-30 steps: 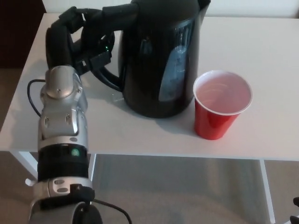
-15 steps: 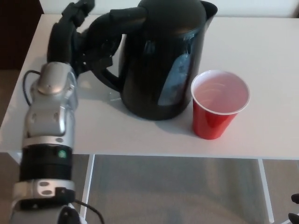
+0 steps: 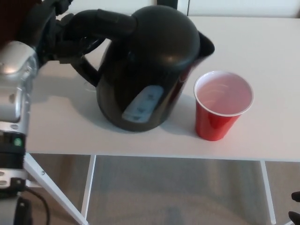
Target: The robot walk towards a table in front and uses its left hand to pick up the pot from the base and pour water to the cup on the right hand side
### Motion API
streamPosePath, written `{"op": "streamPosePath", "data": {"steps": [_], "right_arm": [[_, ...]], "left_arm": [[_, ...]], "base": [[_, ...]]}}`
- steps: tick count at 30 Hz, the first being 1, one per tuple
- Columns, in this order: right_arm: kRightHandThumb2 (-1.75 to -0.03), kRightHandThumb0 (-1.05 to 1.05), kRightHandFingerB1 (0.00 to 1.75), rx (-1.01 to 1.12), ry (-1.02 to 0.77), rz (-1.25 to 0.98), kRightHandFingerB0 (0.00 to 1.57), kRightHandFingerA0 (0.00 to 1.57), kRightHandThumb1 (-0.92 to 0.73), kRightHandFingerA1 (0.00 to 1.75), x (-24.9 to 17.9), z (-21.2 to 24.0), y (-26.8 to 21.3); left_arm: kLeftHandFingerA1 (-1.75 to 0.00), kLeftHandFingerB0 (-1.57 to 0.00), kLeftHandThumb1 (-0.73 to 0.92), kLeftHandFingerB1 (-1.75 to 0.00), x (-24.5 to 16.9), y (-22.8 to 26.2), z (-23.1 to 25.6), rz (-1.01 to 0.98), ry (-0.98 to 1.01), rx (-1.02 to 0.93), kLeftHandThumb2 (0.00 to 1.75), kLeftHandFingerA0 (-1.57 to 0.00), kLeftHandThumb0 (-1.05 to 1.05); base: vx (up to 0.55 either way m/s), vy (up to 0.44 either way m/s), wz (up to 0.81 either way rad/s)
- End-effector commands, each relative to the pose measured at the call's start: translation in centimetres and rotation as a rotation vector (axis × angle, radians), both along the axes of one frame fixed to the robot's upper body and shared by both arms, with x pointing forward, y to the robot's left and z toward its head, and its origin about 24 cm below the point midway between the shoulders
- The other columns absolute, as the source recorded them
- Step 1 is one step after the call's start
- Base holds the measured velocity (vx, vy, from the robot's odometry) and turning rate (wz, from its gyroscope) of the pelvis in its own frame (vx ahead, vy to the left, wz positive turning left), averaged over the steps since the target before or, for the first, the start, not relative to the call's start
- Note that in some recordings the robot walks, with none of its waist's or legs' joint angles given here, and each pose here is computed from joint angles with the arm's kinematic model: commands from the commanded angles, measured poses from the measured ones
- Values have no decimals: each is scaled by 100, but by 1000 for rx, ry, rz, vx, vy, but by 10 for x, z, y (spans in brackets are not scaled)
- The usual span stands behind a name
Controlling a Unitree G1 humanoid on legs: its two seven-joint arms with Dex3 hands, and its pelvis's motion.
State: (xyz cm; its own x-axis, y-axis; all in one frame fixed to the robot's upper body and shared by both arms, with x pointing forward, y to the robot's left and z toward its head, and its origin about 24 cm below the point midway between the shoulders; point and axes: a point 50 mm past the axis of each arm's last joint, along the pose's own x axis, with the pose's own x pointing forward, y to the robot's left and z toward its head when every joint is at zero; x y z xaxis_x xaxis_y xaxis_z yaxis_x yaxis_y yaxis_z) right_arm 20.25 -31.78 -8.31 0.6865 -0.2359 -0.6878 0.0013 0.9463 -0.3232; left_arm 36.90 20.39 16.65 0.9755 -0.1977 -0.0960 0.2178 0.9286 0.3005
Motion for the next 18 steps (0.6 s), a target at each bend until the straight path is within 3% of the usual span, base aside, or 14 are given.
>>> {"op": "streamPosePath", "data": {"steps": [1,10,18], "right_arm": [[-84,-31,71,-37,20,-10,52,60,-24,79,-5,5,-13],[-84,-31,71,-41,20,-5,54,62,-24,79,-4,4,-11],[-86,-29,73,-24,3,-17,55,62,-23,81,1,6,-11]], "left_arm": [[-1,0,42,0,-12,15,29,-346,149,329,80,0,-73],[-7,0,40,-2,-20,9,15,-376,122,567,76,0,-66],[-9,0,39,-4,-23,2,0,-401,156,586,74,0,-62]], "base": [[0,0,0],[0,0,0],[0,0,0]]}}
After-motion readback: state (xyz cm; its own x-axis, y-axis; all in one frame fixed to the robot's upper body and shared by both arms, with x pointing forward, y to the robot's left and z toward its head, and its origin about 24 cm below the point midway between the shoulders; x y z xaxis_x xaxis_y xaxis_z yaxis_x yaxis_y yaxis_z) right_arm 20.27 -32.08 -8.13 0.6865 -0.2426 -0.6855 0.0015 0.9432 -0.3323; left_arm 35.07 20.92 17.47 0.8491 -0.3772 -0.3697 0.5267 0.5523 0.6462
